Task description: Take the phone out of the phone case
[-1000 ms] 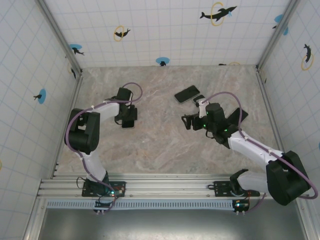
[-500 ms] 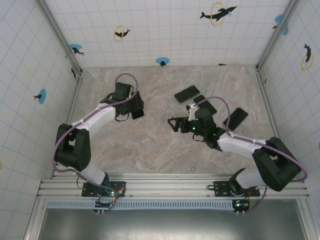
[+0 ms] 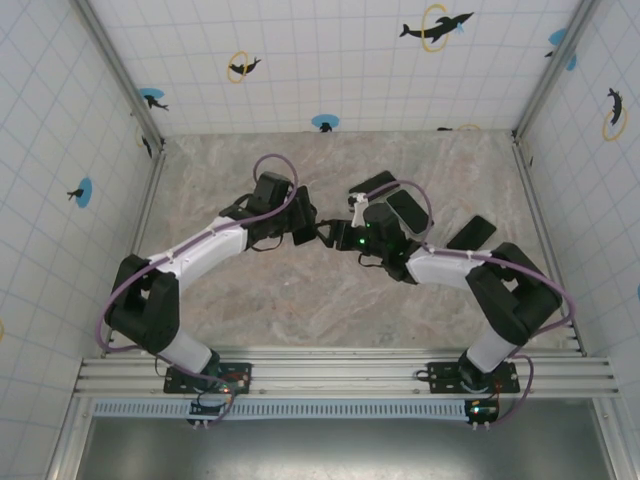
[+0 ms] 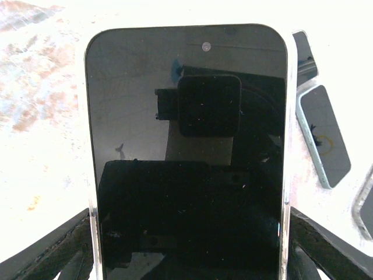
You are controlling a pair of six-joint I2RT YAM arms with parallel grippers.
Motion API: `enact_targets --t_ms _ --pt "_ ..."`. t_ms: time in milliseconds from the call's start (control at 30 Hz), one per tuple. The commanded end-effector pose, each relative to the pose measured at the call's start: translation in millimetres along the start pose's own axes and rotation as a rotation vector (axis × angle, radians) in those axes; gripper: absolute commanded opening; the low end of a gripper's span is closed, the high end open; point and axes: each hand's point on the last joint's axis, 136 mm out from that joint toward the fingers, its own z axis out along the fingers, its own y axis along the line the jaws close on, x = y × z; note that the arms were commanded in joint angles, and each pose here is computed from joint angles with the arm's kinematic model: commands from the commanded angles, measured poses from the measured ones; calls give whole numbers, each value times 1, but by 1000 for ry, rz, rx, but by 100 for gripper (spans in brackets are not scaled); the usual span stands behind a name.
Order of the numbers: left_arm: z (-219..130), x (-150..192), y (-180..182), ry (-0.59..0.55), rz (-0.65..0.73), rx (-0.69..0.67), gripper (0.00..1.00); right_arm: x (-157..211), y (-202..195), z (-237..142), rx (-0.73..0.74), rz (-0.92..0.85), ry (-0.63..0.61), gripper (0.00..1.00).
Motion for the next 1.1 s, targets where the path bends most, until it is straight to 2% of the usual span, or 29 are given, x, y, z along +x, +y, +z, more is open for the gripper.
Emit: enact_targets --t_ms 0,100,267,500,567,667,733,967,1067 --pt "-16 -21 -23 -91 -19 67 66 -10 8 10 -14 29 -22 64" --pt "-18 -21 -29 -103 -15 81 66 -11 8 14 -20 46 -23 54" --pt "-16 -18 -33 -110 -11 77 66 -11 15 19 -57 66 -19 29" --pt "-18 -22 -39 -132 -11 85 66 -13 19 19 -78 73 -29 7" --pt "-20 -23 -38 -139 -10 82 71 -15 21 17 -82 68 -35 2" --pt "-22 -24 -36 -152 -22 77 92 -22 26 14 -93 64 -47 0" --pt "-26 -27 -36 -163 -35 99 98 -27 27 10 -103 67 -55 0" --pt "-33 -41 -40 -146 -50 217 97 -46 35 -12 -166 110 -76 0" --pt "-35 -46 -54 -123 -7 298 98 -52 48 -23 -259 143 -66 0"
